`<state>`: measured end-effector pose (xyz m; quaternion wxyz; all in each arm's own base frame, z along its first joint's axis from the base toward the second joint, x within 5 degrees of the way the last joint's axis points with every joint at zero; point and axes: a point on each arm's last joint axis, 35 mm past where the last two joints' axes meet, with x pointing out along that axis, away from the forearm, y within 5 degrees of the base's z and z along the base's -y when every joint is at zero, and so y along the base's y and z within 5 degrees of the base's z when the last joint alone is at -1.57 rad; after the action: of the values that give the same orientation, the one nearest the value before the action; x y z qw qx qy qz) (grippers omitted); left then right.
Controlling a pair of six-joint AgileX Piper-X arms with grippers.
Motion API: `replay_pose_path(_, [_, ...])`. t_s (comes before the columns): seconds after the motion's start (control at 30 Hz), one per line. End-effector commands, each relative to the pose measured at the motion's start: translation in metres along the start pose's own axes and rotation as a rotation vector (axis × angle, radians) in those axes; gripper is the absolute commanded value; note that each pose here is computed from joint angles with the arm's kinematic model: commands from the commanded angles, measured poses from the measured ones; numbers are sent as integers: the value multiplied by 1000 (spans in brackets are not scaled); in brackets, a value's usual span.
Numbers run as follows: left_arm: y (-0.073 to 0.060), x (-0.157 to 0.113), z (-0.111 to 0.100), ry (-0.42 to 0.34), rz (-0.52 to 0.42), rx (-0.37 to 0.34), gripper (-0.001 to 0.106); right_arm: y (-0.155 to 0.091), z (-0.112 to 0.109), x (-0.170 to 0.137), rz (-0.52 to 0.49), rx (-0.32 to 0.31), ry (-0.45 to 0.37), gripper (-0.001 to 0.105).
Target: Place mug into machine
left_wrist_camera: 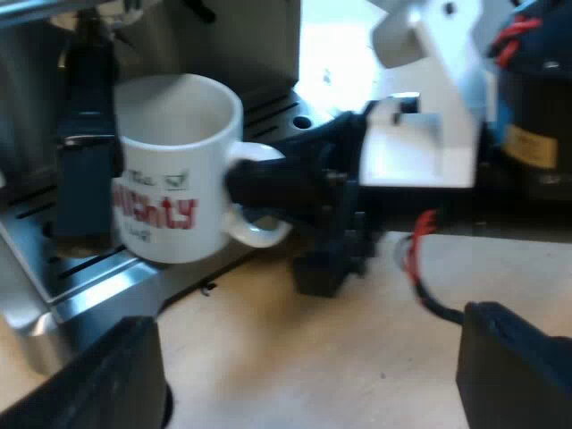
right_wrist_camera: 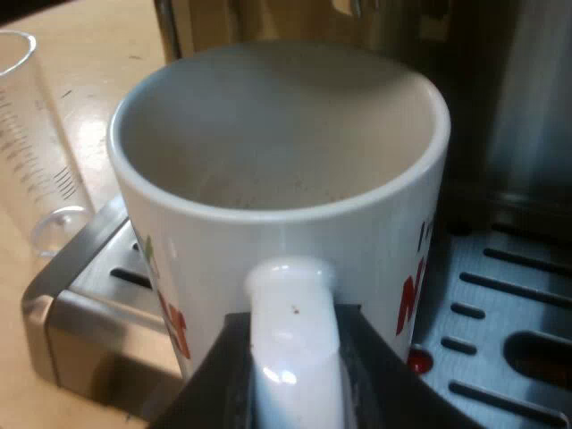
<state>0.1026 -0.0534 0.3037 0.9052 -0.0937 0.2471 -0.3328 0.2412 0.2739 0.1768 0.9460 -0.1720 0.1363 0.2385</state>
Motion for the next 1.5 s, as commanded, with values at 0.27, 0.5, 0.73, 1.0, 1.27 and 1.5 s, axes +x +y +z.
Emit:
replay_pose_path(0.27, [-2, -1, 4, -18, -24, 8, 69, 6, 22, 22, -42, -5, -72, 0])
replay_pose_path(0.5, [-2, -1, 3, -16, -24, 8, 69, -5, 22, 34, -102, 11, -64, 0])
replay_pose_path(0.73, [-2, -1, 3, -16, -24, 10, 69, -15, 22, 38, -113, 20, -65, 0])
replay_pose_path(1.0, [-2, -1, 3, -16, -24, 10, 69, -11, 19, 42, -69, -33, -62, 0])
replay_pose_path(1.27, [-2, -1, 3, -16, -24, 10, 69, -8, 27, 55, -81, -27, -75, 0])
replay_pose_path(1.5, [-2, -1, 3, -16, -24, 10, 69, -8, 26, 55, -100, -31, -55, 0])
